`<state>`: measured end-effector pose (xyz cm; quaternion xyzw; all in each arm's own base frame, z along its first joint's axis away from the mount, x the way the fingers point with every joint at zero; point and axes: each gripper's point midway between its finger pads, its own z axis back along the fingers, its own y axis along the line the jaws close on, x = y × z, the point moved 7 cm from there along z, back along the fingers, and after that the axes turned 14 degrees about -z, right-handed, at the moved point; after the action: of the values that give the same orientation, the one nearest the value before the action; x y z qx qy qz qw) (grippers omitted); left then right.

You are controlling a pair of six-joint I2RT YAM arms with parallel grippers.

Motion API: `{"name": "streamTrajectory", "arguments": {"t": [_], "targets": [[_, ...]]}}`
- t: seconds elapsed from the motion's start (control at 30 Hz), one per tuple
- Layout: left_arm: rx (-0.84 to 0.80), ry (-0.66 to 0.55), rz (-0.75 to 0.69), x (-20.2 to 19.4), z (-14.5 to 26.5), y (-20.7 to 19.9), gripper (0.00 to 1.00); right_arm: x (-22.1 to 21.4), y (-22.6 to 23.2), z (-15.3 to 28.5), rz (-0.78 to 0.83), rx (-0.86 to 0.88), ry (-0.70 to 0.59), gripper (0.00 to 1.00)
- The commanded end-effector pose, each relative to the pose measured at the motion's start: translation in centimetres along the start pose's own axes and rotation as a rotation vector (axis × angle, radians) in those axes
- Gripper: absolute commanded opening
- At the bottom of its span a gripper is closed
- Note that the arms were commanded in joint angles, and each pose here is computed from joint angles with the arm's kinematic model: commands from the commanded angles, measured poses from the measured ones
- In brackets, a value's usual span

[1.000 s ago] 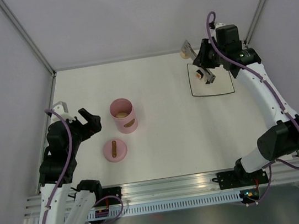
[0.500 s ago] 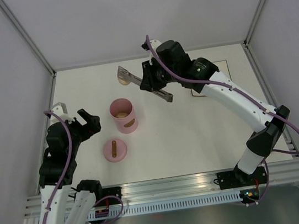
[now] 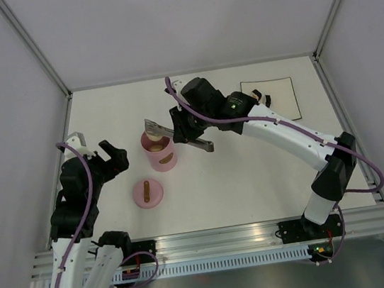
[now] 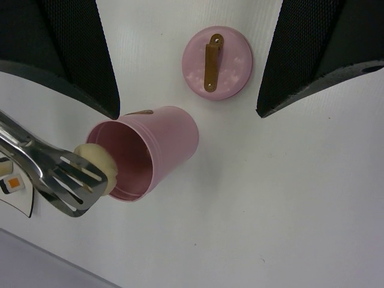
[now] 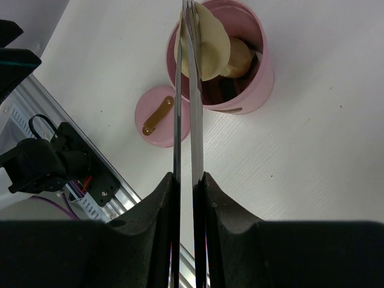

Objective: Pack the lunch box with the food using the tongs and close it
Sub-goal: Place the fake food in the packing box.

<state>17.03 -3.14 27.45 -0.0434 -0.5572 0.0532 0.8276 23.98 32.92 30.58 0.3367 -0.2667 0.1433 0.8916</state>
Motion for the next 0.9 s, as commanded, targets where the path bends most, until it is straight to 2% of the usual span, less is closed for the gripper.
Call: {"name": "streamTrajectory", "arguments": {"t": [0.0, 0.13, 0.33, 0.43, 0.57, 0.87], "targets": [[0.008, -0.033, -0.023, 0.6, -0.1, 0.1, 1.0, -0.1, 0.0, 0.4, -0.002, 0.017, -0.014, 0.06], [0.003, -0.03, -0.024, 0.5, -0.2, 0.0, 1.0, -0.6, -0.4, 0.0, -0.003, 0.007, -0.006, 0.09], [0.003, -0.028, -0.026, 0.5, -0.2, 0.0, 1.0, -0.1, 0.3, 0.0, -0.002, 0.044, -0.017, 0.23], [0.003, -0.029, -0.026, 0.5, -0.2, 0.0, 1.0, 0.0, 0.3, 0.0, -0.003, 0.046, -0.023, 0.39], [0.003, -0.026, -0.026, 0.5, -0.2, 0.0, 1.0, -0.2, 0.0, -0.5, -0.01, 0.031, -0.01, 0.5], [-0.003, -0.025, -0.027, 0.5, -0.2, 0.0, 1.0, 0.8, 0.1, -0.2, -0.006, 0.006, -0.067, 0.53]]}}
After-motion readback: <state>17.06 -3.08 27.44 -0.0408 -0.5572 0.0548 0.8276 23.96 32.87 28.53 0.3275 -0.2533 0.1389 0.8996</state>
